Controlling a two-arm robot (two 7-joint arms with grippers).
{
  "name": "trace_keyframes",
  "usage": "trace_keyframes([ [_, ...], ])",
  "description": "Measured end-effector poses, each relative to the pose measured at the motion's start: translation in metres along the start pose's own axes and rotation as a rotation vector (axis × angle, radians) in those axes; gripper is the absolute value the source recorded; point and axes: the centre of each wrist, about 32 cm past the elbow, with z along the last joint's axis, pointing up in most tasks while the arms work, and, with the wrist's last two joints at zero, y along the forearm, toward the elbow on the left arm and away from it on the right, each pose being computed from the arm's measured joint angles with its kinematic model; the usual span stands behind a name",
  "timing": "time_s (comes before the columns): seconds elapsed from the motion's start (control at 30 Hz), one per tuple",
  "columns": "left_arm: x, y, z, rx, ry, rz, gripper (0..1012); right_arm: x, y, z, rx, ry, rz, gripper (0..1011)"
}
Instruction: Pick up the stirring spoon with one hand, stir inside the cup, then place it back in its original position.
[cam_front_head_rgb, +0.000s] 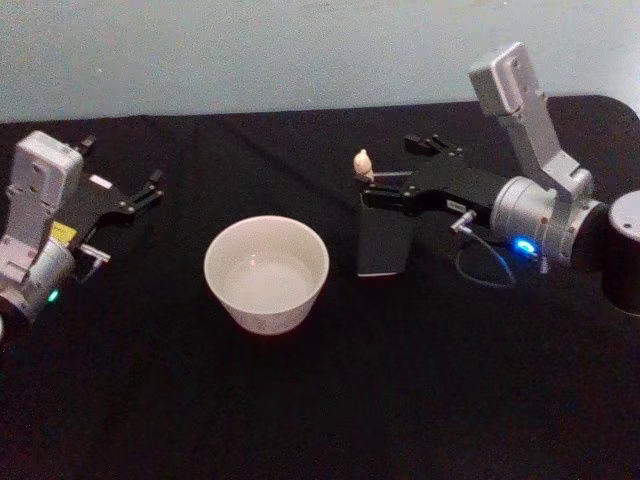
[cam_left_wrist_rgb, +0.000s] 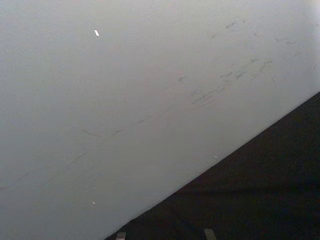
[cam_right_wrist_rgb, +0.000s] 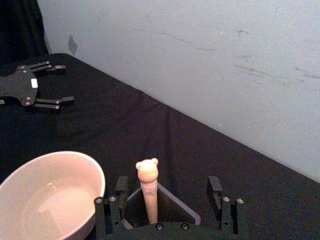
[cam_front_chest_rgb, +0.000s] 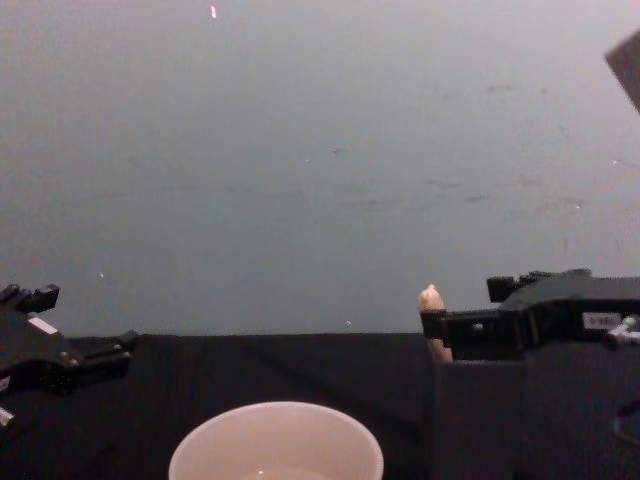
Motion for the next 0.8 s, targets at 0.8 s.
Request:
trace_keyframes([
  [0.8,0.0,0.0,0.0,0.0,0.0,0.0,1001,-0.007,0.023,0.001,-0.035,0.015,0.005,1000],
])
